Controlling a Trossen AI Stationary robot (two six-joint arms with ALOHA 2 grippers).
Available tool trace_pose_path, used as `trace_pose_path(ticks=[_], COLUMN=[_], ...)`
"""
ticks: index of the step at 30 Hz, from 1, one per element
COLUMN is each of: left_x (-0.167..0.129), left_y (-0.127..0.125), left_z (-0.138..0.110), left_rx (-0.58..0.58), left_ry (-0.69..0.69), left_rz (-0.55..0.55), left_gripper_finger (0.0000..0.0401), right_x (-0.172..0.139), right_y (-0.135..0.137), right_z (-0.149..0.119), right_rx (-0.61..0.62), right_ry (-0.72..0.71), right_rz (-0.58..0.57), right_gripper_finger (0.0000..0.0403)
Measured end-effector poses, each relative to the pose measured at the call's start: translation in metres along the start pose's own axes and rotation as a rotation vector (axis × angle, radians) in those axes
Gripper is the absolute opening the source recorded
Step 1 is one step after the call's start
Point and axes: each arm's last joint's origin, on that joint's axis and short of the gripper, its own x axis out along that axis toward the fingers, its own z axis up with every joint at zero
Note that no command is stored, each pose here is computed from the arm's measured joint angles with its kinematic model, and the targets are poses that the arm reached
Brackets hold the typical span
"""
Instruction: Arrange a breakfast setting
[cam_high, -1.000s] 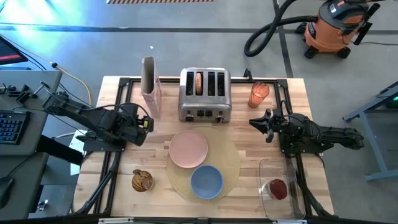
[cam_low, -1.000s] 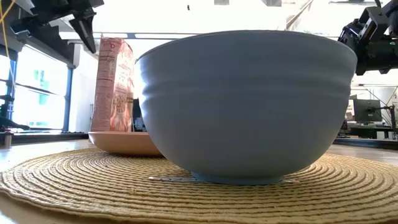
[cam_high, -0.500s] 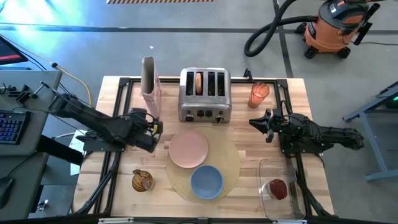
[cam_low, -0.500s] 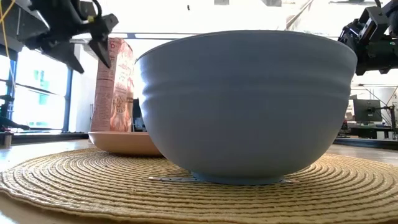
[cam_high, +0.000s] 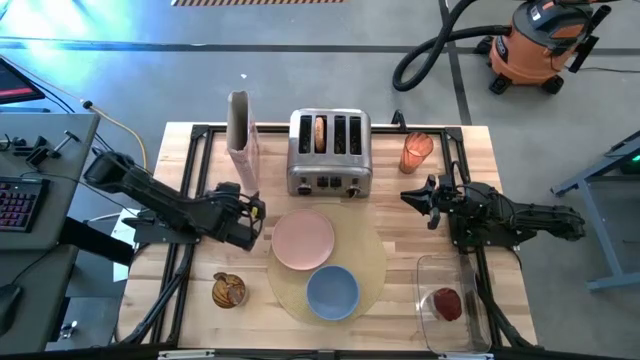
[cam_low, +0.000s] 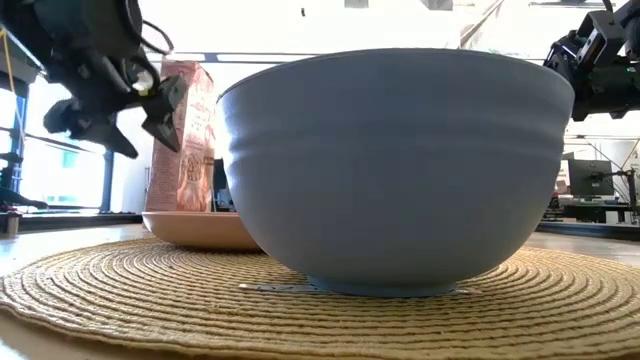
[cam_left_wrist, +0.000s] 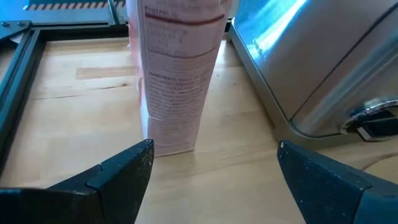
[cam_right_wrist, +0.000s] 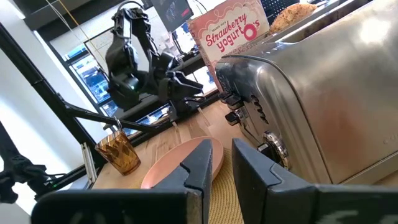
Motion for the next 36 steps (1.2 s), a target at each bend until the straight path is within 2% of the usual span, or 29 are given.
trace_pose_path(ticks=[6, 11, 23, 33, 36], left_x=[0.016, 0.028, 0.052, 0.077, 0.081], left_y=[0.005, 0.008, 0.005, 0.004, 0.005], left_z=[-0.017, -0.026, -0.037, -0.048, -0.050], left_rx=[-0.016, -0.025, 0.024, -0.045, -0.031], left_ry=[-0.053, -0.163, -0.245, -0.336, -0.378], left_rz=[0.005, 0.002, 0.095, 0.151, 0.161], left_gripper_finger=[0.0331, 0.0331, 0.0331, 0.0331, 0.0331], right_x=[0.000, 0.000, 0.000, 0.000, 0.000], right_y=[0.000, 0.000, 0.000, 0.000, 0.000], right_z=[0.000, 0.000, 0.000, 0.000, 0.000], right_rx=[0.000, 0.000, 0.000, 0.000, 0.000], right_ry=[0.001, 0.000, 0.000, 0.000, 0.000], right_rz=[0.000, 0.000, 0.000, 0.000, 0.000], right_gripper_finger=[0.0046, 0.0046, 0.0046, 0.0046, 0.0046])
